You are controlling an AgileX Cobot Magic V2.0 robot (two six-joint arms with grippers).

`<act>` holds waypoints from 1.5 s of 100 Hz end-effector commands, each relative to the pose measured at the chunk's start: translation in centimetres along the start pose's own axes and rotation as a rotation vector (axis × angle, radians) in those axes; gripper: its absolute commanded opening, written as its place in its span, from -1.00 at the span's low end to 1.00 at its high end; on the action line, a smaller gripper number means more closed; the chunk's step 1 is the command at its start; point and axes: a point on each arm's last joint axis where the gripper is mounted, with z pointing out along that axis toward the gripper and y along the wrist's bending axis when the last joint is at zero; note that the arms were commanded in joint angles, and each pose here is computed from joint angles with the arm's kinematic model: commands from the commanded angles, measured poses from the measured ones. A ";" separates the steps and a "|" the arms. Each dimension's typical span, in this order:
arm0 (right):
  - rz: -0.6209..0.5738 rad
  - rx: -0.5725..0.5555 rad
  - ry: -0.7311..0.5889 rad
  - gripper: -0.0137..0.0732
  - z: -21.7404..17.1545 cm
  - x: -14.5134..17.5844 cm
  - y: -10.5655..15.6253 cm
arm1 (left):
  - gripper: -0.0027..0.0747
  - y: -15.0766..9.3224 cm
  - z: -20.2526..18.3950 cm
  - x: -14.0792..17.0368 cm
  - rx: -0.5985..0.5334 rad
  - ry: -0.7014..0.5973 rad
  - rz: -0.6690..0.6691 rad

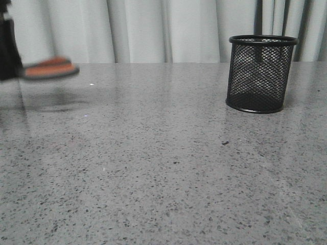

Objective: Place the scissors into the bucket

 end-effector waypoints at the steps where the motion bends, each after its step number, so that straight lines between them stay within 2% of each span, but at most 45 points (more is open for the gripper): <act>1: 0.016 -0.035 -0.088 0.62 -0.5 -1.4 0.5 | -0.96 -1.9 -5.8 -2.1 -0.103 -0.100 0.033; 11: 0.032 -0.112 -0.115 0.62 -0.6 -1.7 1.2 | -0.96 -3.7 -8.8 -3.6 -0.172 -0.158 0.062; 23: 0.084 -0.267 -0.171 0.62 -0.8 -2.4 2.5 | -0.96 -6.1 -11.6 -5.1 -0.222 -0.225 0.089; 37: 0.145 -0.448 -0.234 0.62 -0.9 -3.6 3.9 | -0.96 -8.7 -13.7 -6.7 -0.237 -0.300 0.125; 60: 0.151 -0.681 -0.270 0.62 -1.4 -7.2 5.8 | -0.96 -12.2 -15.0 -9.4 -0.208 -0.380 0.199; 91: 0.103 -0.801 -0.162 0.62 0.9 -11.3 6.7 | -0.96 -14.7 -15.2 -12.1 -0.258 -0.451 0.270; 113: 0.104 -0.886 -0.087 0.62 2.4 -12.3 7.1 | -0.96 -14.8 -15.5 -12.6 -0.276 -0.493 0.256; 136: 0.053 -0.952 -0.051 0.62 3.3 -12.6 9.2 | -0.96 -14.7 -15.5 -12.8 -0.282 -0.507 0.230; 143: 0.055 -0.950 -0.053 0.50 3.6 -12.6 9.6 | -0.96 -14.7 -15.5 -12.8 -0.284 -0.505 0.230; 150: 0.056 -0.950 -0.052 0.25 3.7 -12.6 9.8 | -0.96 -14.7 -15.5 -12.7 -0.285 -0.504 0.231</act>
